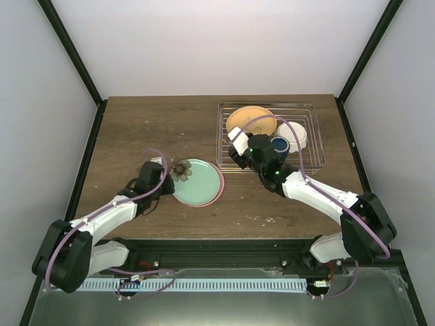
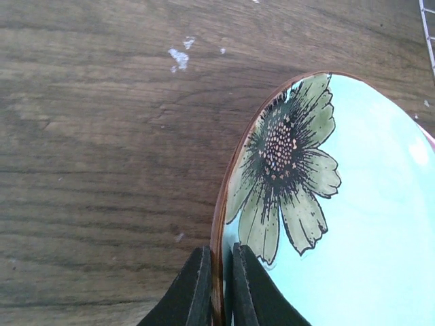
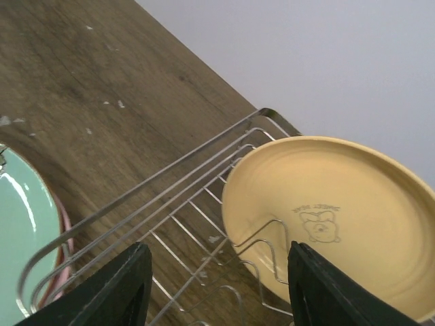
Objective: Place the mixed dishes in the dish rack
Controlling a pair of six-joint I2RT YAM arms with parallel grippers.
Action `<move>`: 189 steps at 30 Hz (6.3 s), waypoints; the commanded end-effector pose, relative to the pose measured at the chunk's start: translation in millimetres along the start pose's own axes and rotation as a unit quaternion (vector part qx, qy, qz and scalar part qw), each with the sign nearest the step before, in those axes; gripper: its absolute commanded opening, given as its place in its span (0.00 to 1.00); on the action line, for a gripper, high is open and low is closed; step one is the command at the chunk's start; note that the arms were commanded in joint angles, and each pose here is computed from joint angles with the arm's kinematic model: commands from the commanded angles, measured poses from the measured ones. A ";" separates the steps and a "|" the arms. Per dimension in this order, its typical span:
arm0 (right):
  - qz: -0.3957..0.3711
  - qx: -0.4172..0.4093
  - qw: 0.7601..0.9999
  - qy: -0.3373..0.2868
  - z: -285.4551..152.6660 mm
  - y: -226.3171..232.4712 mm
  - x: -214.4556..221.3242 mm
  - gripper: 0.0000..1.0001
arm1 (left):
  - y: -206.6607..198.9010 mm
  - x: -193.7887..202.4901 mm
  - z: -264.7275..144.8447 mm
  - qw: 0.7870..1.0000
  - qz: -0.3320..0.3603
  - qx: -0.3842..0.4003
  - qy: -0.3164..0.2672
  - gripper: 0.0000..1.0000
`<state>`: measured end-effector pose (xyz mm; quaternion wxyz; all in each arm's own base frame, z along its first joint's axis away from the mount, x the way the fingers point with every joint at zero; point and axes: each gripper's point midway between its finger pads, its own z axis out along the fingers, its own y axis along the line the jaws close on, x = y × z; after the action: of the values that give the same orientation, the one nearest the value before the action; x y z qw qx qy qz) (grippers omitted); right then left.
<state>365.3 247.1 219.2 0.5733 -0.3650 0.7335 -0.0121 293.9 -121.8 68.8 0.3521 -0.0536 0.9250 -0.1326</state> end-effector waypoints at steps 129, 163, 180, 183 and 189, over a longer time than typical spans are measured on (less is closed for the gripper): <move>0.055 -0.063 0.992 -0.096 -63.3 -62.6 -130.3 0.01 | 45.6 -29.6 -91.0 0.987 -0.144 0.039 -0.066 1.00; -0.296 0.104 0.949 -0.012 -54.5 -120.7 -70.0 0.01 | -68.1 -83.4 -38.9 0.979 0.145 0.144 -0.020 1.00; -0.312 0.081 0.945 0.045 -22.2 -131.2 -22.3 0.01 | -64.8 -54.9 -30.7 0.978 0.140 0.155 0.009 1.00; -0.321 0.082 0.942 0.044 -19.0 -134.7 -20.1 0.01 | -64.4 -54.6 -32.4 0.978 0.139 0.155 0.007 1.00; -0.348 0.062 0.935 0.035 -11.1 -128.9 -14.9 0.01 | -63.9 -54.1 -34.0 0.979 0.134 0.155 0.005 1.00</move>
<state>406.8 158.3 248.5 0.4737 -0.5813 0.6205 -0.2295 311.6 -163.1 137.8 0.3512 0.1270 0.9018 -0.2175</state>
